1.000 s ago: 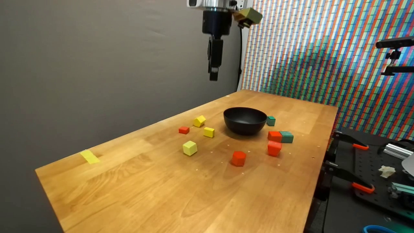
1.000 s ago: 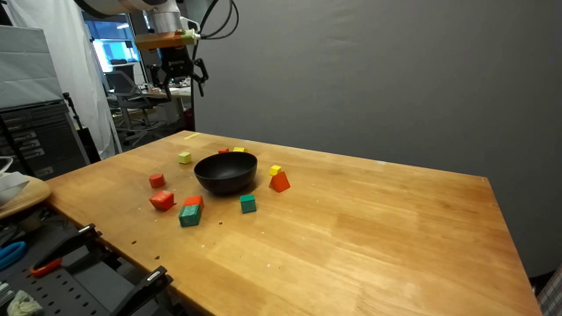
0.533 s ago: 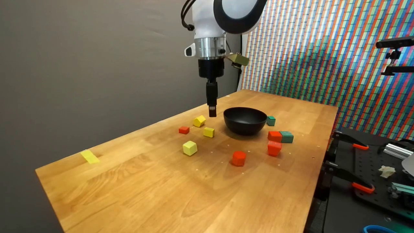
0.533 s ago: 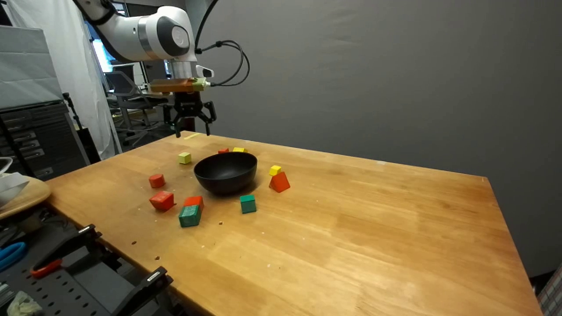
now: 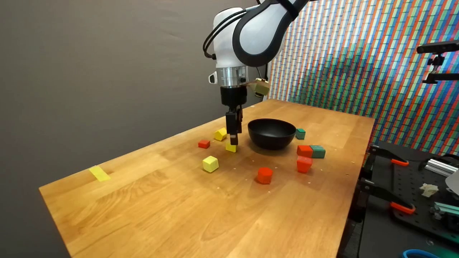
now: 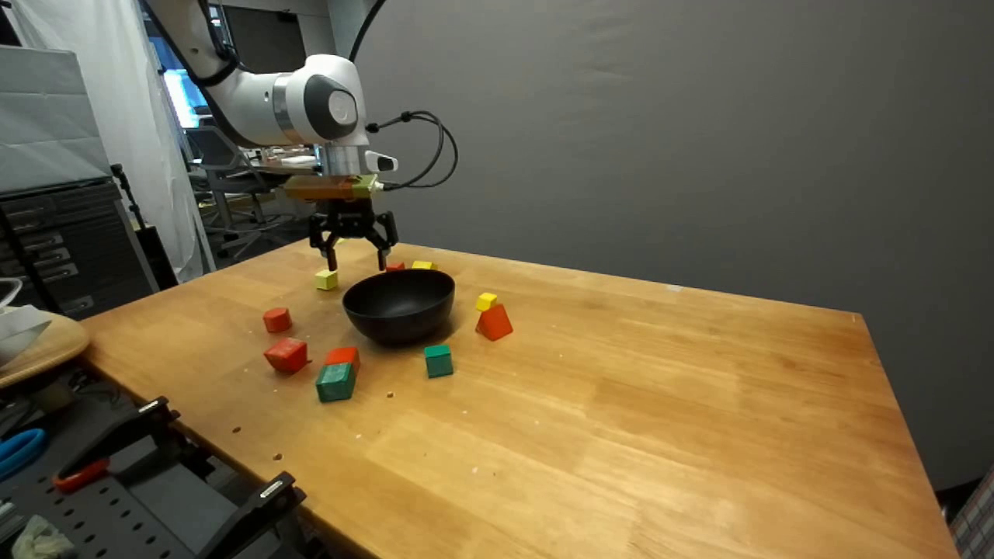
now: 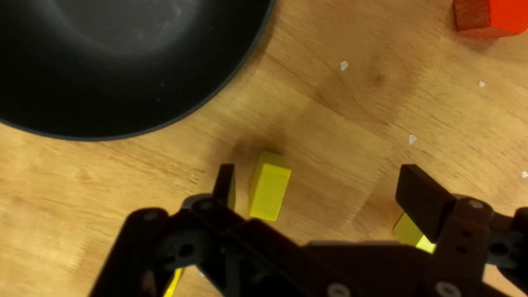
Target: Put all the blocks in the bowl one at a time except the right yellow block
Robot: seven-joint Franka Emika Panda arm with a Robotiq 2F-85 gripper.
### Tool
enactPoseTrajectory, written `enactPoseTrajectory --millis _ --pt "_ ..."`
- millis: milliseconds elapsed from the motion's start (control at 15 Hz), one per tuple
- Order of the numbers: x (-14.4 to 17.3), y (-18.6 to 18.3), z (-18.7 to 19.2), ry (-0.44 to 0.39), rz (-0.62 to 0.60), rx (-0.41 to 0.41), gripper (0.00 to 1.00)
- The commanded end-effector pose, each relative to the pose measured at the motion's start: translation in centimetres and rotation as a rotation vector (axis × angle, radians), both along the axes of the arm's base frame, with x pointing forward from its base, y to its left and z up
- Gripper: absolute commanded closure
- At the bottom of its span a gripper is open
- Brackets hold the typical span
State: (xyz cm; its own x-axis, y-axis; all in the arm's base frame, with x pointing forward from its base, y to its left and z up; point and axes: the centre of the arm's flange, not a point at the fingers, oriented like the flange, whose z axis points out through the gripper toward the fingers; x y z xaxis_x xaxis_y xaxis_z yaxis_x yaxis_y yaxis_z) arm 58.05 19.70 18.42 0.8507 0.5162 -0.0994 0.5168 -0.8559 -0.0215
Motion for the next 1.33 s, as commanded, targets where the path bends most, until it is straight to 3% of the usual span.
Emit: enactPoseTrajectory --millis 0,133,200,333,600,800,1000,1133,1200,1267 --pt "1.9 0.6 -1.4 -0.02 -0.046 -0.011 0.0" --pt "2.4 0.1 -2.2 -0.019 -0.069 -0.034 0.02" --pt "2.6 -0.1 -2.7 -0.017 -0.078 -0.045 0.26" --pt "2.9 -0.4 -3.2 -0.014 -0.093 -0.052 0.3" --pt "3.1 -0.3 -2.0 -0.037 -0.133 -0.056 0.62" --pt "2.0 -0.3 3.1 -0.063 -0.136 -0.063 0.82" --pt "0.4 -1.6 8.9 -0.116 -0.189 -0.06 0.85" --pt "0.1 -2.9 10.7 -0.13 -0.239 -0.075 0.8" --pt "0.0 -3.2 11.0 -0.124 -0.252 -0.079 0.56" --pt "0.1 -3.1 10.5 -0.098 -0.244 -0.068 0.53"
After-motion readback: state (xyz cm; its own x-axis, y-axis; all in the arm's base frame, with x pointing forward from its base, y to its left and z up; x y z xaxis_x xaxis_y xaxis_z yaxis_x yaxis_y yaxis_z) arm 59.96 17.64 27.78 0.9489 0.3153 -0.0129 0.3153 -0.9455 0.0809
